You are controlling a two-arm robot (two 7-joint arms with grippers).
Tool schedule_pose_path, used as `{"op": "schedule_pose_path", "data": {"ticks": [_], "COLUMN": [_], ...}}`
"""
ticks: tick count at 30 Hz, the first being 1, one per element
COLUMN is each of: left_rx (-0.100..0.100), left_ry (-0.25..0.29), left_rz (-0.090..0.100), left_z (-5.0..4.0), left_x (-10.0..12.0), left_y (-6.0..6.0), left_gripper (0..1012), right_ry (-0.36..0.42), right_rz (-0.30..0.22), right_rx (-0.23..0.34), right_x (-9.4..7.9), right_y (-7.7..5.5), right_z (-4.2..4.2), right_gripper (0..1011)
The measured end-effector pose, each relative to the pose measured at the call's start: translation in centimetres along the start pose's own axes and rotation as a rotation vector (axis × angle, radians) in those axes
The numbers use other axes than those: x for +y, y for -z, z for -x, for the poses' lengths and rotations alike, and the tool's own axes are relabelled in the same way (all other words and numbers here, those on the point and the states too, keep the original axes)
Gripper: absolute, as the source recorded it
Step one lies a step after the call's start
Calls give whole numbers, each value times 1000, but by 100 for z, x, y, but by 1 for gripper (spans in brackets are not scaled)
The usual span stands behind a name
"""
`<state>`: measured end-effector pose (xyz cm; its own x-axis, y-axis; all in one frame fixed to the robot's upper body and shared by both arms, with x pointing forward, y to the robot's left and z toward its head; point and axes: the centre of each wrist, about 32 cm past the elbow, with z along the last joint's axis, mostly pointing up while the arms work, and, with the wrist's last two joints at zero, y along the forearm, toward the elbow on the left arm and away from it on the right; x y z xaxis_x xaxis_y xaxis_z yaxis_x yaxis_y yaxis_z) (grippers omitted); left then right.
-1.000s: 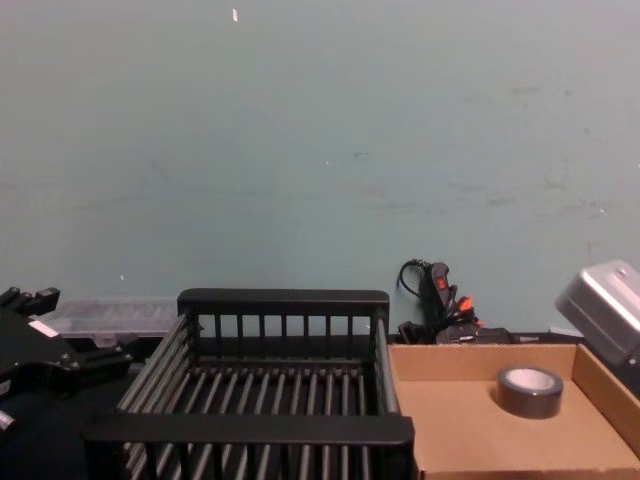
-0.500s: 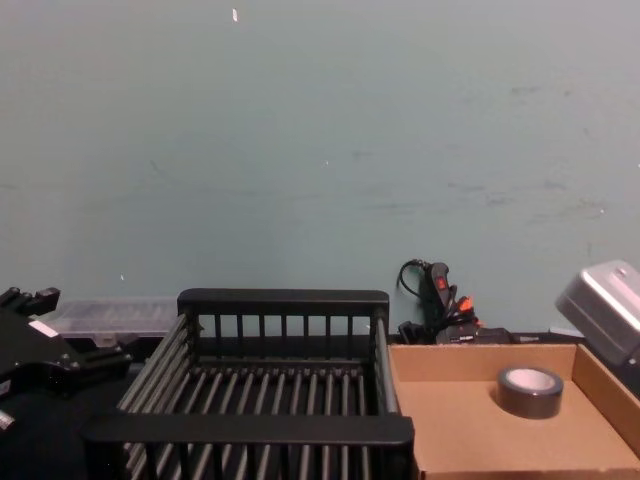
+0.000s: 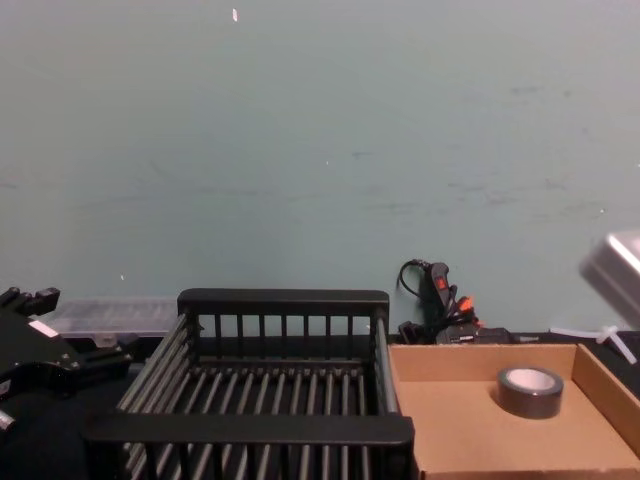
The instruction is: Pick up the white tape and place it into the black box , Pick up the silver tape and place it into the brown box.
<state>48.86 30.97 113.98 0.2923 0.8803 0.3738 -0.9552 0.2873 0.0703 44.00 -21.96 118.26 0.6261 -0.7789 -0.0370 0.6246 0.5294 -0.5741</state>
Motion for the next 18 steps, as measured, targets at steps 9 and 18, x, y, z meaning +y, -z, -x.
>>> {"op": "schedule_pose_path", "data": {"ticks": [9,18], "left_rx": [0,0], "left_ry": [0,0], "left_rz": [0,0], "left_z": [0,0], "left_x": [0,0], "left_y": [0,0], "left_gripper": [1001,1001], "right_ry": [0,18], "right_rz": [-85,-174], "right_rx": [-21,-49], "right_x": [-162,-309], "right_y": [-80,-162], "right_z": [-41,-83], "right_gripper": [95,95]}}
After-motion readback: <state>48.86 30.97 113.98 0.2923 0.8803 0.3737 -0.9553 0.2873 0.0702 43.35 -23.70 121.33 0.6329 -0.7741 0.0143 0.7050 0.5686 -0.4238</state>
